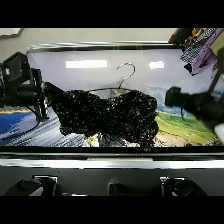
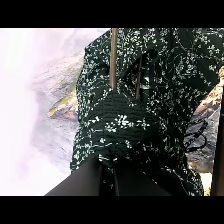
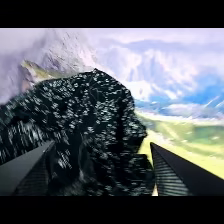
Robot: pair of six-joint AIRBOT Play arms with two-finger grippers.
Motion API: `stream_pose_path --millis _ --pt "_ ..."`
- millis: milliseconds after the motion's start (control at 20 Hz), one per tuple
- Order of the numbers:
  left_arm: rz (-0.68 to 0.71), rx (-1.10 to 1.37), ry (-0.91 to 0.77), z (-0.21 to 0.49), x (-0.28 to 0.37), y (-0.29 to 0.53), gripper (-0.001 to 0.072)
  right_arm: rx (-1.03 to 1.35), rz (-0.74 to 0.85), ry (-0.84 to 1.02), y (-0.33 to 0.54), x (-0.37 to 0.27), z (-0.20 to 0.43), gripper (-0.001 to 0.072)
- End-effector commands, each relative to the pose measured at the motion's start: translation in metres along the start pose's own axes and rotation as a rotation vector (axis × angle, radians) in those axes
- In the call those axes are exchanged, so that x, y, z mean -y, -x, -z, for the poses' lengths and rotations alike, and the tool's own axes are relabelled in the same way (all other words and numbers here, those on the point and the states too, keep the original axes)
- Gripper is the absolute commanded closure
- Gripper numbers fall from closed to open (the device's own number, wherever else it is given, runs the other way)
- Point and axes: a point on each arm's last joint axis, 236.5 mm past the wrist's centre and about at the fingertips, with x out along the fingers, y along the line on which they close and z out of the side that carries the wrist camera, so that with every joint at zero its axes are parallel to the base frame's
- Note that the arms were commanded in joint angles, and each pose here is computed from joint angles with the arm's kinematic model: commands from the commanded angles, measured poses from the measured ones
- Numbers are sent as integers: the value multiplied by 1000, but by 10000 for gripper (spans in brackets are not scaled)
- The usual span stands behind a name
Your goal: Fold the clothes and pants, and hang the long-sleeved shirts on hangers.
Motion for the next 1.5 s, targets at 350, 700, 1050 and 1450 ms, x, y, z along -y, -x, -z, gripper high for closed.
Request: stream_pose_path --millis 350,700,1050,1450 --pt "28 -18 36 11 -2 -14 688 -371 -560 865 -29 0 40 153" --pt "33 -22 41 13 -2 -16 688 -294 -830 1063 -44 -36 53 153" --pt "35 -19 42 12 -2 -16 688 -218 -849 1152 -77 -73 57 175" --pt "35 -19 42 12 -2 -16 688 -278 -989 1063 -83 -87 76 401"
